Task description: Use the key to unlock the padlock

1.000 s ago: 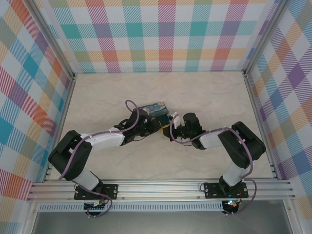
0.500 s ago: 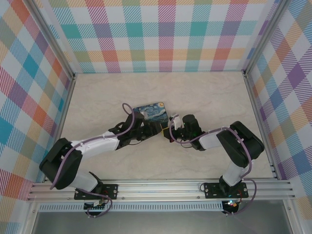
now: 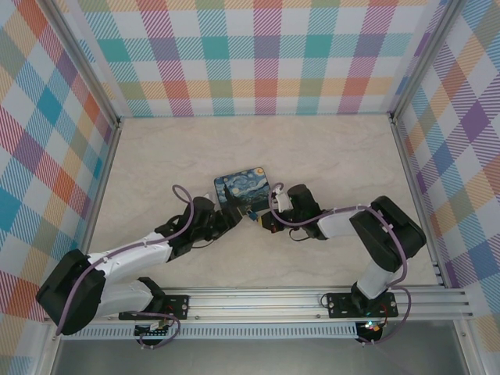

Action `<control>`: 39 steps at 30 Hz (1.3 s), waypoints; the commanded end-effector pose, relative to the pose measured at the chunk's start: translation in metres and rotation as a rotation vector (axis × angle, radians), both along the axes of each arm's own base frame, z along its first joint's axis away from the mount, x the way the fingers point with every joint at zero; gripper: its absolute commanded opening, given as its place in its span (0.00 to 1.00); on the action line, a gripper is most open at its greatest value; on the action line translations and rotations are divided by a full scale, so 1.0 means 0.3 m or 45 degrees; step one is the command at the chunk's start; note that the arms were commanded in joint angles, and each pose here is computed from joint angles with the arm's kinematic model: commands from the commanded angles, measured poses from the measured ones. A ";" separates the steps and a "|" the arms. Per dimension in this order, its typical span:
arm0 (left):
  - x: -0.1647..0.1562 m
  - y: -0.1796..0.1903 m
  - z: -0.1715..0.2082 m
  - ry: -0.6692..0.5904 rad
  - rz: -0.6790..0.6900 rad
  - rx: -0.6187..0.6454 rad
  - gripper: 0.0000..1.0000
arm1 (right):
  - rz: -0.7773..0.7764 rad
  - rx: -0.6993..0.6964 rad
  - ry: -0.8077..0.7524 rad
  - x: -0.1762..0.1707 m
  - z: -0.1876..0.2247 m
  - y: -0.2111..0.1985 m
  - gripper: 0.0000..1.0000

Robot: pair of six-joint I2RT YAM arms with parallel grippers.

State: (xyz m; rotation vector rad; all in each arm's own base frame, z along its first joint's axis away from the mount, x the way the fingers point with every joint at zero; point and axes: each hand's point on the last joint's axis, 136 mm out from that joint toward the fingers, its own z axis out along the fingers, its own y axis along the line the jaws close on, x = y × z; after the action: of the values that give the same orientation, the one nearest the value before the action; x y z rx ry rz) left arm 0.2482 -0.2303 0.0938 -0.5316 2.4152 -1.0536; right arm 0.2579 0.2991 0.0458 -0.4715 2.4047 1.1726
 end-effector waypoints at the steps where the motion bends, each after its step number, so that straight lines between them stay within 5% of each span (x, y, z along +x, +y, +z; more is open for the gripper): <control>1: 0.044 -0.010 0.041 -0.040 0.110 -0.143 0.60 | -0.075 0.060 0.128 -0.006 0.052 0.013 0.03; 39: 0.122 -0.178 -0.081 0.085 0.159 -0.364 0.38 | -0.208 0.185 0.251 -0.020 0.096 0.103 0.03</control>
State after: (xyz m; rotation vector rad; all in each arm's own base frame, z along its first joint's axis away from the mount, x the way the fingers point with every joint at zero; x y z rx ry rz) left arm 0.2821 -0.2696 0.0569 -0.8350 2.3000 -1.2731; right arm 0.2493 0.3206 0.0630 -0.0952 2.4882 1.3270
